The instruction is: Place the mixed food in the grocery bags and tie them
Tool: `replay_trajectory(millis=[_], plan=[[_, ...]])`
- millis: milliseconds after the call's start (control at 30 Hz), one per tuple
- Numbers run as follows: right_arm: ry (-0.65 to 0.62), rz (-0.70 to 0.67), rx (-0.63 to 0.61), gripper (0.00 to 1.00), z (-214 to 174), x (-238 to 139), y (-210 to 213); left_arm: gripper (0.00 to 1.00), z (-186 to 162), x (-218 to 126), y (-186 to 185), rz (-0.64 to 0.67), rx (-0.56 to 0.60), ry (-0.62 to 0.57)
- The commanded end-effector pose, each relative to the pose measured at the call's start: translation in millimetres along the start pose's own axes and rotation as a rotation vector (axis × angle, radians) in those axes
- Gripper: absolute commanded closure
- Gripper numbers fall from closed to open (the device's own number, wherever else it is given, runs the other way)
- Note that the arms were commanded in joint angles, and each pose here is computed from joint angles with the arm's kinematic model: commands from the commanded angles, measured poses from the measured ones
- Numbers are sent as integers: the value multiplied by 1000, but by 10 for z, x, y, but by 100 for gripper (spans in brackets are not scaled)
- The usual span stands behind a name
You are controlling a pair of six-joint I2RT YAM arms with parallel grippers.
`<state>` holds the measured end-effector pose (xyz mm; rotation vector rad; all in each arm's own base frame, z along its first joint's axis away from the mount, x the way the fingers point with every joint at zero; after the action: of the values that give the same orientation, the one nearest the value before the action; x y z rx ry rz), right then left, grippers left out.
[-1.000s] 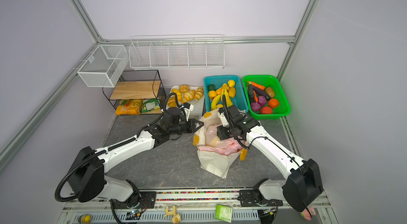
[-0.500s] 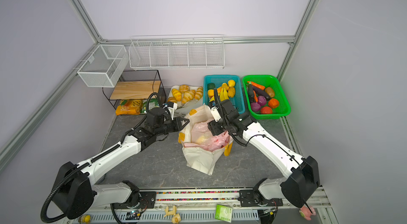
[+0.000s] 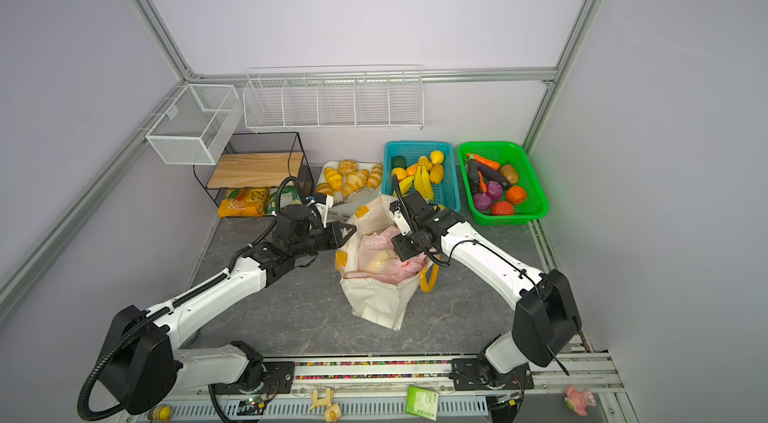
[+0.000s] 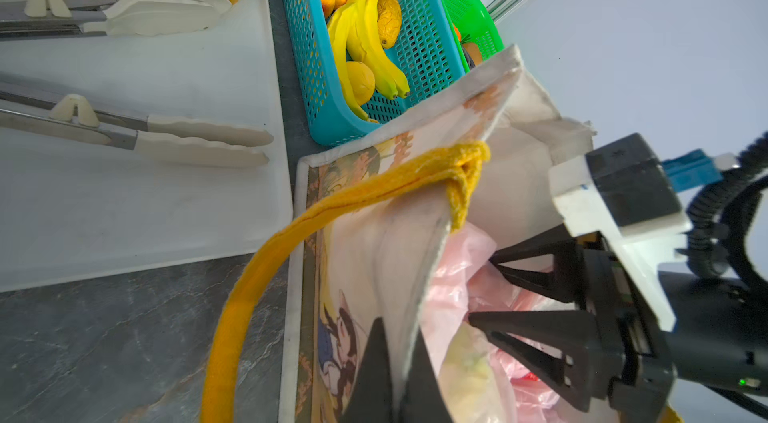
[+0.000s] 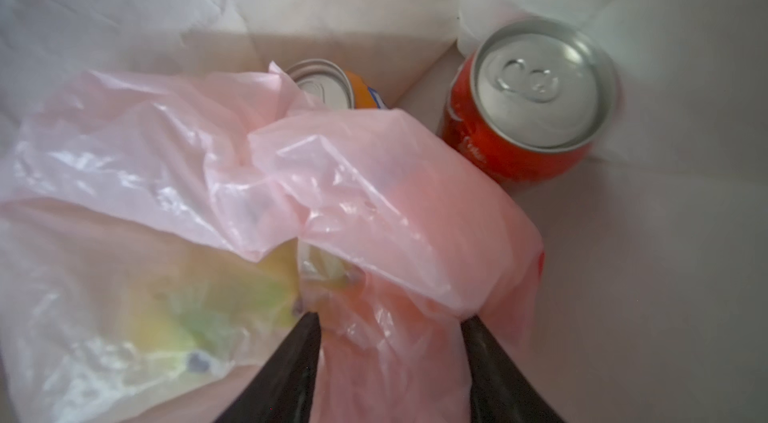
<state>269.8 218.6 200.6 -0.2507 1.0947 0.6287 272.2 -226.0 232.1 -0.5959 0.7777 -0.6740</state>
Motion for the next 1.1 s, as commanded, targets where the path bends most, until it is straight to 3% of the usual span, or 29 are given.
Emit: replay_trajectory(millis=[0, 200, 600, 767, 1067], plan=[[-41, 208, 6, 44, 126, 216, 252, 100, 36, -44, -16, -18, 18, -31], [-55, 210, -43, 42, 225, 130, 281, 100, 23, -52, -39, -34, 25, -20], [-56, -128, -240, 26, -15, -739, 54, 100, 33, -64, -17, -14, 50, -29], [-42, -169, -237, 28, -34, -763, 10, 100, 32, -37, -23, -19, 51, -21], [73, -307, -181, 36, 62, -466, -150, 100, 29, -58, -28, -18, 59, -22]])
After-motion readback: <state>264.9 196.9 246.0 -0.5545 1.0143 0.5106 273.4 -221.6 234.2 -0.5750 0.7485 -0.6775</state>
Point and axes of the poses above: each gripper's point midway between its finger pads, its own x axis out along the fingers, its own y axis along the line the jaws close on, z = x × y, the point moved 6 cm from there along -x, back along the fingers, and after that the axes turned 3 degrees about -x, right-handed, at the moved point
